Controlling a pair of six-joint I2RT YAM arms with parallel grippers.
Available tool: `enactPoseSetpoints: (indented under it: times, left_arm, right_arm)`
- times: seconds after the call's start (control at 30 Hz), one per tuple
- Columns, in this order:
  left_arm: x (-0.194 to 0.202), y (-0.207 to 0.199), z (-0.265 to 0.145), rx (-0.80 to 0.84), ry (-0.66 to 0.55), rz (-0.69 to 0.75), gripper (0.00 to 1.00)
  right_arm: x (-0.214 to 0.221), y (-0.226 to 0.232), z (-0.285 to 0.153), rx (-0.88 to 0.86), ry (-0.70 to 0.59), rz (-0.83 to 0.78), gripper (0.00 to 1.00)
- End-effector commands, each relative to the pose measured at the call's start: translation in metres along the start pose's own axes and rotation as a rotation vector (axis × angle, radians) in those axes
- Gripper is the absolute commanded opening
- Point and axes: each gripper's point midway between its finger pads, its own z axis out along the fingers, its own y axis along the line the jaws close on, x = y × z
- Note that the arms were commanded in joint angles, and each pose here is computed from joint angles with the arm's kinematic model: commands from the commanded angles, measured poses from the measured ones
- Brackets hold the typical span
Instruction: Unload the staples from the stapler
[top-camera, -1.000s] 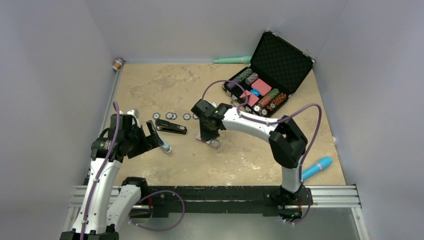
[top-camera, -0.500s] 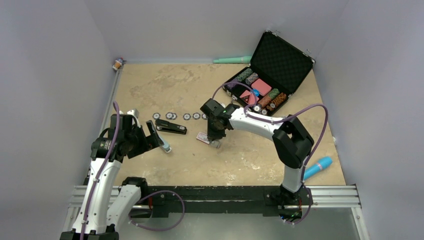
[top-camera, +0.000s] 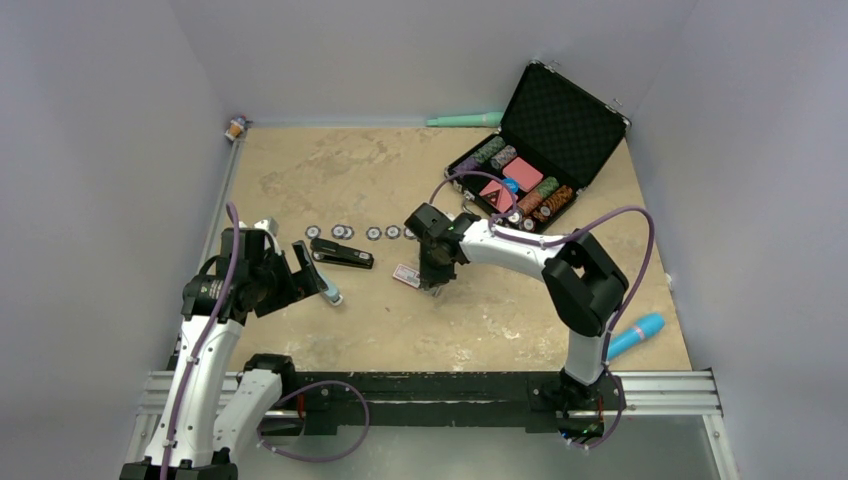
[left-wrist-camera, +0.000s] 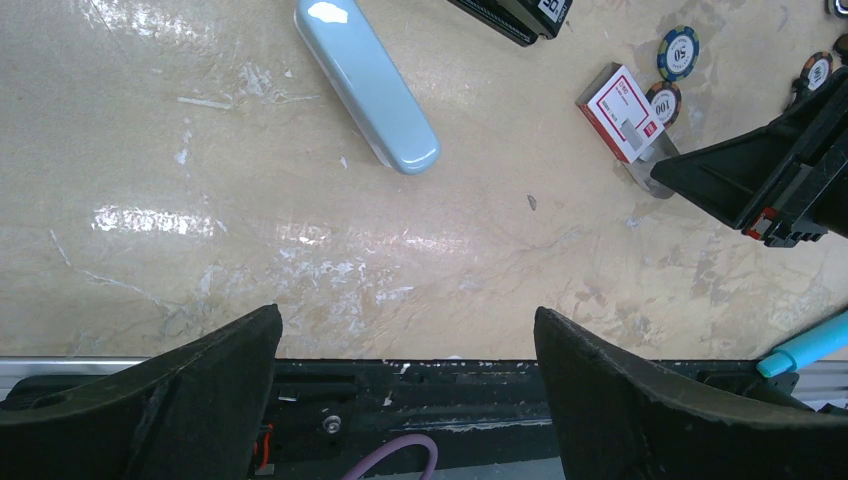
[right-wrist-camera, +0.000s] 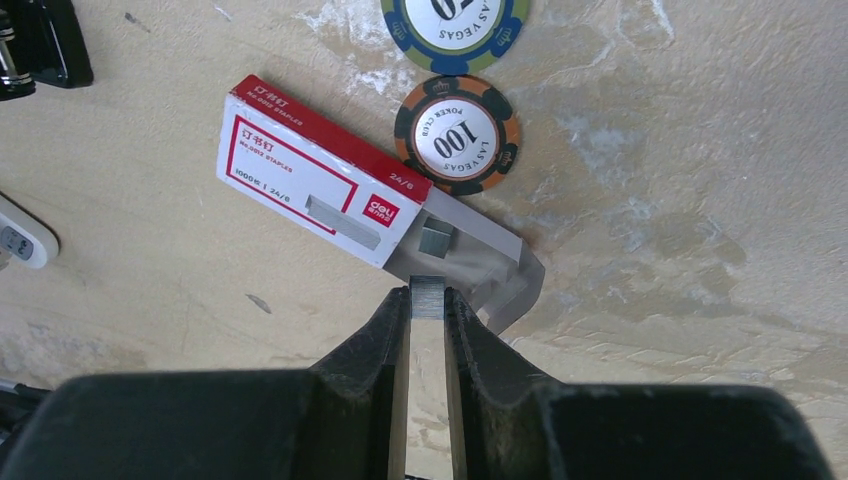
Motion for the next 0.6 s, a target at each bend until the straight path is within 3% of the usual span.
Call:
enactPoseSetpoints:
  times: [0.0, 0.57]
  left_arm:
    - [-0.007, -0.002, 0.001, 0.010, -0.028, 0.000, 1.00]
    - [-0.007, -0.002, 0.001, 0.009, -0.026, -0.001, 1.00]
  right_arm:
    - [-0.009, -0.003, -0.004, 0.000, -0.041, 0.035, 0.08]
    - [-0.020, -0.015, -0.001, 0.058, -0.071, 0.076, 0.10]
